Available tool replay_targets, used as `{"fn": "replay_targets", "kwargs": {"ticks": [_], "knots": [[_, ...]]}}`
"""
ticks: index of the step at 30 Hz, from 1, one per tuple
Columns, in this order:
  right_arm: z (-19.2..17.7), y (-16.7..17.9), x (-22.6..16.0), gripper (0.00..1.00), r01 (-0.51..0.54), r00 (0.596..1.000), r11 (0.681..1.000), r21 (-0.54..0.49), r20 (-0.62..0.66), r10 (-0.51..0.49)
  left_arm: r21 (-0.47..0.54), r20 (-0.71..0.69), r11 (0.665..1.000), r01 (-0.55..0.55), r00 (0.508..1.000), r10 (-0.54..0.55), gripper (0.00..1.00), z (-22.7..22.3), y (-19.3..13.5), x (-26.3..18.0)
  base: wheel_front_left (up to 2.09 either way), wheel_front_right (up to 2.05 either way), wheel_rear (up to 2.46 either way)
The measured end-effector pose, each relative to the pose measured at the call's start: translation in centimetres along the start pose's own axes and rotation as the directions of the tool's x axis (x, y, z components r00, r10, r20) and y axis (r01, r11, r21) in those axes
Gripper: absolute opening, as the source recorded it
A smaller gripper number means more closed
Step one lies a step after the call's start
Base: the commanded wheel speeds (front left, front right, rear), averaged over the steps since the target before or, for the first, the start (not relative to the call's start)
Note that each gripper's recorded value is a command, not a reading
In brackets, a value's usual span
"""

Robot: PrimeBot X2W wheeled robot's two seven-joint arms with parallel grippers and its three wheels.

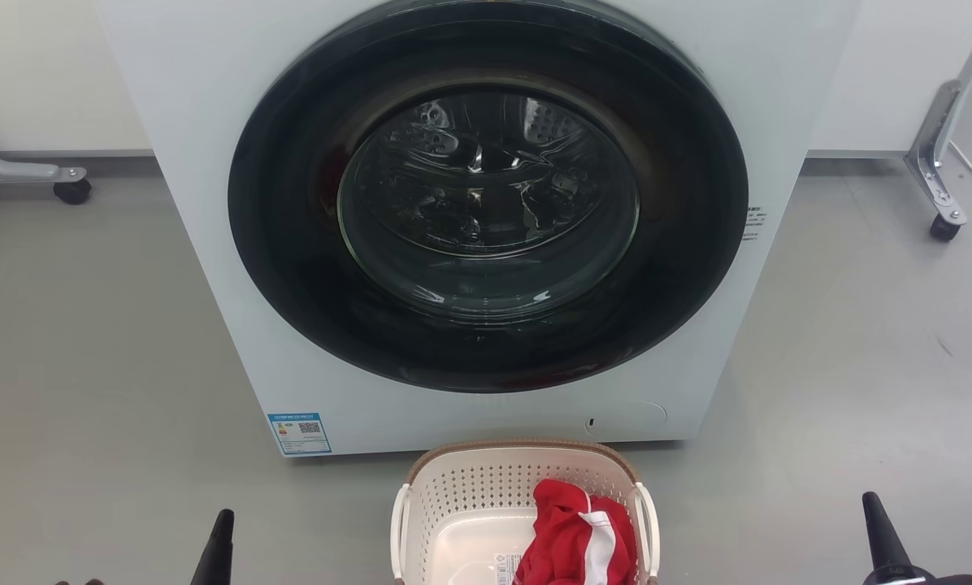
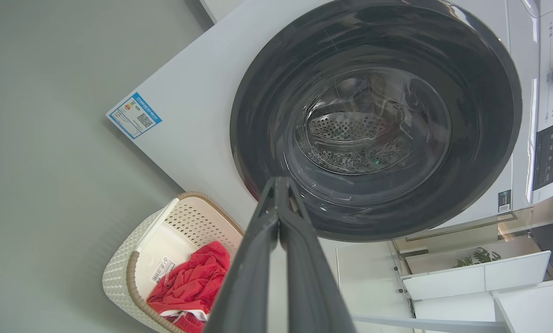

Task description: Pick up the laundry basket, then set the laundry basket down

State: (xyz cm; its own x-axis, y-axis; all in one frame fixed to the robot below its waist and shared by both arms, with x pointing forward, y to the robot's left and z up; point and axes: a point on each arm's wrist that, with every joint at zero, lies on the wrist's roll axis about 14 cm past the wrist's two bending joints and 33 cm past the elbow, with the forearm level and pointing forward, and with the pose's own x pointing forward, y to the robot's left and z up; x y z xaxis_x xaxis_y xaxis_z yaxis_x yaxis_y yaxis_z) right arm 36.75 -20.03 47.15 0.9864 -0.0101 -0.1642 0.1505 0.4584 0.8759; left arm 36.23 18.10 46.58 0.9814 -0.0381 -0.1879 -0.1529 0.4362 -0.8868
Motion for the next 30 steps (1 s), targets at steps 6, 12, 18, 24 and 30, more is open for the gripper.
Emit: {"fn": "replay_targets", "kwargs": {"ticks": [6, 12, 18, 24, 30], "knots": [[0.1, 0.1, 0.3, 0.00, -0.009, 1.000, 0.995, 0.095, 0.001, 0.008, -0.082, 0.003, 0.996, 0.017, 1.000, -0.017, 0.00, 0.2, -0.2, 0.3, 0.00, 0.00, 0.00], [0.2, 0.1, 0.4, 0.00, -0.014, 1.000, 0.985, 0.172, 0.004, 0.013, -0.153, 0.006, 0.988, 0.018, 1.000, -0.017, 0.00, 0.4, 0.0, 0.4, 0.00, 0.00, 0.00], [0.4, 0.2, 0.6, 0.00, -0.027, 1.000, 0.965, 0.259, 0.012, 0.025, -0.235, 0.019, 0.971, 0.042, 0.999, -0.038, 0.00, 0.8, -0.4, 0.7, 0.00, 0.00, 0.00], [0.7, 0.7, 0.9, 0.00, -0.056, 0.998, 0.930, 0.364, 0.027, 0.050, -0.332, 0.037, 0.941, 0.068, 0.998, -0.059, 0.00, 1.3, -0.7, 1.0, 0.00, 0.00, 0.00], [0.8, 0.5, 0.9, 0.00, -0.064, 0.998, 0.898, 0.435, 0.037, 0.053, -0.402, 0.050, 0.912, 0.081, 0.997, -0.067, 0.00, 1.5, -0.6, 1.1, 0.00, 0.00, 0.00]]}}
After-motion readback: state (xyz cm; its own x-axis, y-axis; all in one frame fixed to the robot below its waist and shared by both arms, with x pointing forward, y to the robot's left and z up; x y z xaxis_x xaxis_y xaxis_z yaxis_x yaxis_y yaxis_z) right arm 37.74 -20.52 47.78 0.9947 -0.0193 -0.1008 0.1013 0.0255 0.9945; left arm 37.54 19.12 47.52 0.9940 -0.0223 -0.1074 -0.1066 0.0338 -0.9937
